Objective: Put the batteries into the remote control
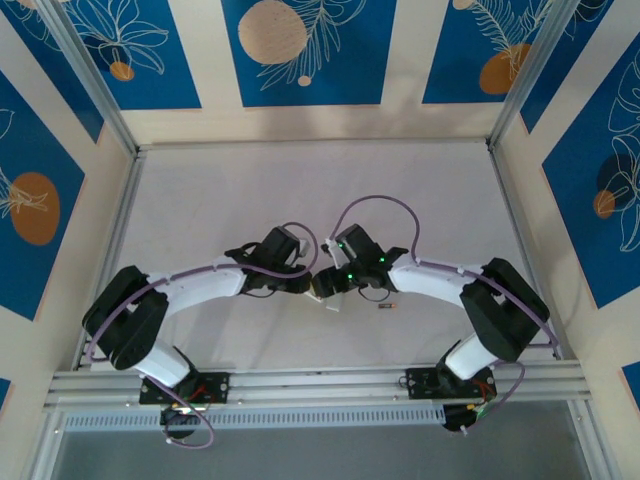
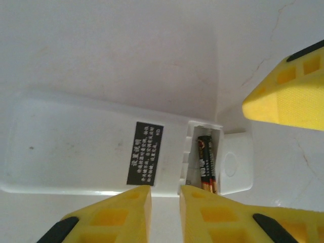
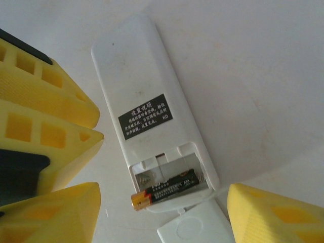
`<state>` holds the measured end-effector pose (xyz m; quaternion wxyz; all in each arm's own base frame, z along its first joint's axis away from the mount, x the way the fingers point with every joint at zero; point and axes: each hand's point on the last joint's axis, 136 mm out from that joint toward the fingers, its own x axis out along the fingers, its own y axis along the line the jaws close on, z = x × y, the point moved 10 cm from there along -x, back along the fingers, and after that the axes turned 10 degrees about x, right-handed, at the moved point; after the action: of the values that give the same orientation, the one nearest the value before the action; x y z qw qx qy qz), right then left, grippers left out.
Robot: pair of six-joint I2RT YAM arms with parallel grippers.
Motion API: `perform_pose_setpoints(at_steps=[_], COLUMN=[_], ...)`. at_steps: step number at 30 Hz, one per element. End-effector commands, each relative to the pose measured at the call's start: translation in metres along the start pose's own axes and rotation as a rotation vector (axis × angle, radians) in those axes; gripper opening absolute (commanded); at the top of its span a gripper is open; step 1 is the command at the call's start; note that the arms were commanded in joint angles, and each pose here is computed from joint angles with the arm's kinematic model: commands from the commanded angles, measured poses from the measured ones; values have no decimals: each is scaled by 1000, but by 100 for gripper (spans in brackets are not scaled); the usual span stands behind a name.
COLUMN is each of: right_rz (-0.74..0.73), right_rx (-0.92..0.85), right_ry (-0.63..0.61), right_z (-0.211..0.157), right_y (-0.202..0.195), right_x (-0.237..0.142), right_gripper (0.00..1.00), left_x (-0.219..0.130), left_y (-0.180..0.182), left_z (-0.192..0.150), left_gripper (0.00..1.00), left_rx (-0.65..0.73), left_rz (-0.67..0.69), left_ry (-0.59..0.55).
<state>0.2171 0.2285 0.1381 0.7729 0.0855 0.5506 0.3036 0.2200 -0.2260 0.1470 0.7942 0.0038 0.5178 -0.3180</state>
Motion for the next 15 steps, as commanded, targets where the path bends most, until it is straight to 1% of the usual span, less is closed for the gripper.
perform_pose_setpoints(at_steps=[1,3,4,9,10,15], right_rz=[31,33,36,51,63,59], right_rx=[-78,-85,-89,-103,-108,-120], right_ry=[13,21,26,43,52,38], right_z=[3,1,0,-5,-6,-10], right_y=[8,7,7,5,6,4], right_x=[7,9,10,12,13,14], right_gripper=[69,69,75,77,84,84], left_x=[0,1,2,7,7,9], left_y=[-1,-1,-1,0,1,8], left_z=[4,3,2,0,0,3], left_gripper=[19,19,19,19,19,19], left_rx=[-27,-31,-34,-40,-39,-48], left_rz=[-48,-54,-55,-58,-53,-31], left_ry=[-14,-8,-5,5,8,11])
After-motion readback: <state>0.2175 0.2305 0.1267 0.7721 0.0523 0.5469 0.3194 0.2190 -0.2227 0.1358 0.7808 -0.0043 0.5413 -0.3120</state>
